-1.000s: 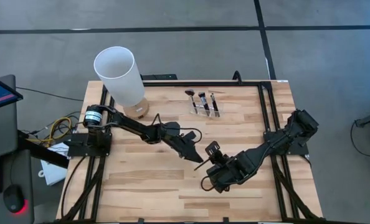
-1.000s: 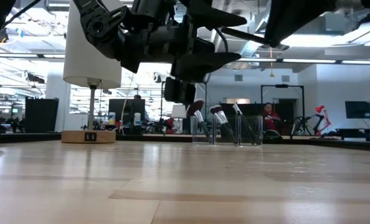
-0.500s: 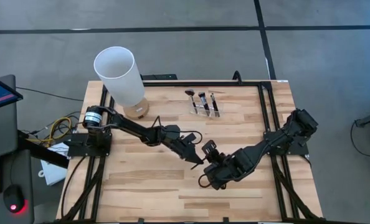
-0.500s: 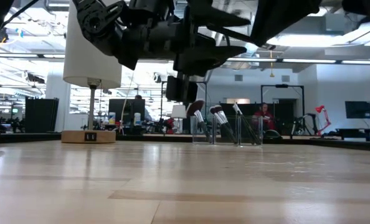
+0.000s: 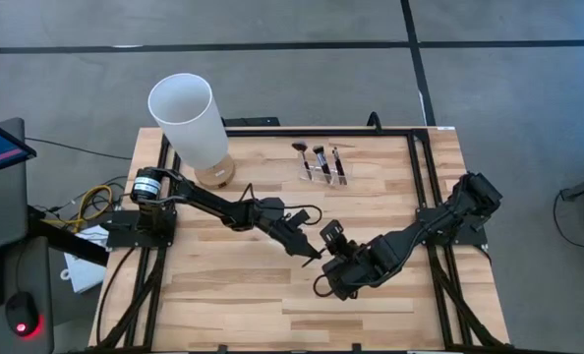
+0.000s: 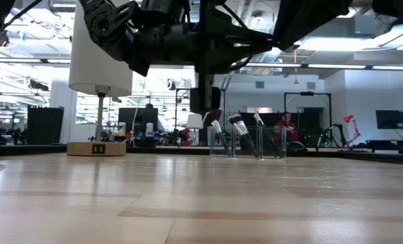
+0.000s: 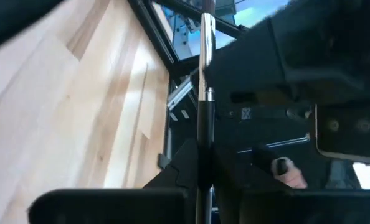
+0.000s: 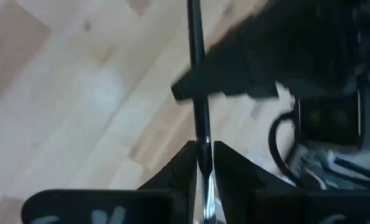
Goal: Put items in baskets/containers
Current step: Put the black eyeshadow brush into the transparent organizer
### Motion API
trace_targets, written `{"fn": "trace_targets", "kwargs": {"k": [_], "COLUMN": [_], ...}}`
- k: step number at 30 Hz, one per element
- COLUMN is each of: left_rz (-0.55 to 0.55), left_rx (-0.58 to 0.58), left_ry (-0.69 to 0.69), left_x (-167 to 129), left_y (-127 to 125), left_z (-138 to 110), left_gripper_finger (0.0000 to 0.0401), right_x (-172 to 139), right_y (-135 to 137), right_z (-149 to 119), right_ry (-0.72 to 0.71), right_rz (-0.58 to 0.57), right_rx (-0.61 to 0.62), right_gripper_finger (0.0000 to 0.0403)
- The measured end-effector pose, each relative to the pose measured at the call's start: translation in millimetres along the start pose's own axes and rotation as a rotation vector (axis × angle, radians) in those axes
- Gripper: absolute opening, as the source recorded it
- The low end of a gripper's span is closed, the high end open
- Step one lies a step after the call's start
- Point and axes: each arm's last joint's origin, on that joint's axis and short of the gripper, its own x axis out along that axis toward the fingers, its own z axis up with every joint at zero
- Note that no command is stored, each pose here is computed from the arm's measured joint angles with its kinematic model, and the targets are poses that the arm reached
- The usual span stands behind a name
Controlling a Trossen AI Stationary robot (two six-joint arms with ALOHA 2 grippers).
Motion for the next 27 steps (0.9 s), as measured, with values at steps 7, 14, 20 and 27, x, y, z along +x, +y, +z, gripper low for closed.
{"fn": "trace_targets", "kwargs": {"k": [7,14,20,27], "left_rz": [0.053,0.188,0.268,0.286], "left_rx": [0.255,0.665,0.86,0.932], "left_ry": [-0.079,-0.328,-0.509,-0.661], "left_x": [-1,5,11,15], "left_y": [1,-13,-31,-52], "left_z": [3,-3,-16,-35], "left_gripper_finger": [0.0023,0.0023,0.0025,0.0026], "right_x": [-31,-70,-97,-99], "right_y": [-7,-21,-13,19], "right_z": [-5,-27,-49,-53], "right_ry": [0.059,-0.08,-0.23,-0.516], "right_rz": [-0.109,-0.138,-0.218,-0.313], "right_rx": [0.12,0.685,1.001,1.278], "right_gripper_finger": [0.0054,0.0056,0.0056,0.0056]}}
